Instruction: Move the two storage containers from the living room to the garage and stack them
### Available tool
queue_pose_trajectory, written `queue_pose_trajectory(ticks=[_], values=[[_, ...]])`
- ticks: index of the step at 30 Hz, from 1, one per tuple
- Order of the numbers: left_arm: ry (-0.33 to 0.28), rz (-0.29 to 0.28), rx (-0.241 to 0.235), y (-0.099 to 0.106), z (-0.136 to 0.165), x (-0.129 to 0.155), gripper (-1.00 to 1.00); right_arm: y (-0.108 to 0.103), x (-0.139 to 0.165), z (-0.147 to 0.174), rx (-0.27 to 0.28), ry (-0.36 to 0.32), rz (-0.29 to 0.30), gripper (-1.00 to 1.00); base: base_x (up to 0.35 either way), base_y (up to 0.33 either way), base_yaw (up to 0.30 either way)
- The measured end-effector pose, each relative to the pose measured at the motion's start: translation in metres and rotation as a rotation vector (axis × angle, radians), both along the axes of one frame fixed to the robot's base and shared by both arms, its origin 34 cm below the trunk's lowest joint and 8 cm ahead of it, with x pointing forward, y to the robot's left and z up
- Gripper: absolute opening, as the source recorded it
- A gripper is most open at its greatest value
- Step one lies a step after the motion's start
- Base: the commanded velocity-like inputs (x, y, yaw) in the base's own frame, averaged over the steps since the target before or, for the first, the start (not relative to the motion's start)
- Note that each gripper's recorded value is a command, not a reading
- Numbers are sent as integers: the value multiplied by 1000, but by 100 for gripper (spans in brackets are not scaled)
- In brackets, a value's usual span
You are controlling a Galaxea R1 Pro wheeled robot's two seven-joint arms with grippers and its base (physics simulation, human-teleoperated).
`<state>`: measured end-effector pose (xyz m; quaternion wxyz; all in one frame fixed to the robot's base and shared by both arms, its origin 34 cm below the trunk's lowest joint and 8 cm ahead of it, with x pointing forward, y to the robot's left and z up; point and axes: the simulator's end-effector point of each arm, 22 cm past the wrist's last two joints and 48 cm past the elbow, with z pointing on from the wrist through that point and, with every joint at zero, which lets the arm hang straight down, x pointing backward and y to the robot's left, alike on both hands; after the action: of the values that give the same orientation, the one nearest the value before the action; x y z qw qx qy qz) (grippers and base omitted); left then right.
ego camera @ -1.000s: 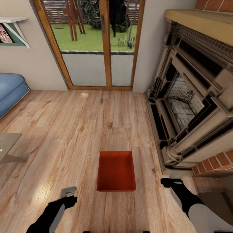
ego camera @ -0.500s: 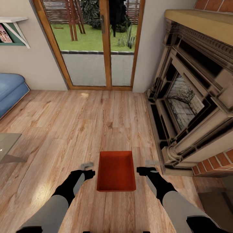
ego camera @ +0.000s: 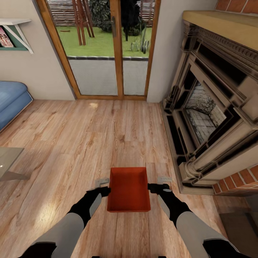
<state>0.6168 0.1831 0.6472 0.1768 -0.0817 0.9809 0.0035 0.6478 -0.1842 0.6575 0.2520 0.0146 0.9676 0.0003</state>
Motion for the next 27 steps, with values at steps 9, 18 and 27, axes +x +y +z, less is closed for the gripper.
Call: queue_pose_trajectory(ticks=[9,18,27], values=[[-45,-10,28,4,10,17,100,2,-29,-18,8,62,9,100,0,0,0],[-62,-7,30,5,14,23,100,2,-37,-22,1,68,11,100,0,0,0],[-62,-6,19,-3,16,24,100,-1,-37,-23,-6,69,7,100,0,0,0]])
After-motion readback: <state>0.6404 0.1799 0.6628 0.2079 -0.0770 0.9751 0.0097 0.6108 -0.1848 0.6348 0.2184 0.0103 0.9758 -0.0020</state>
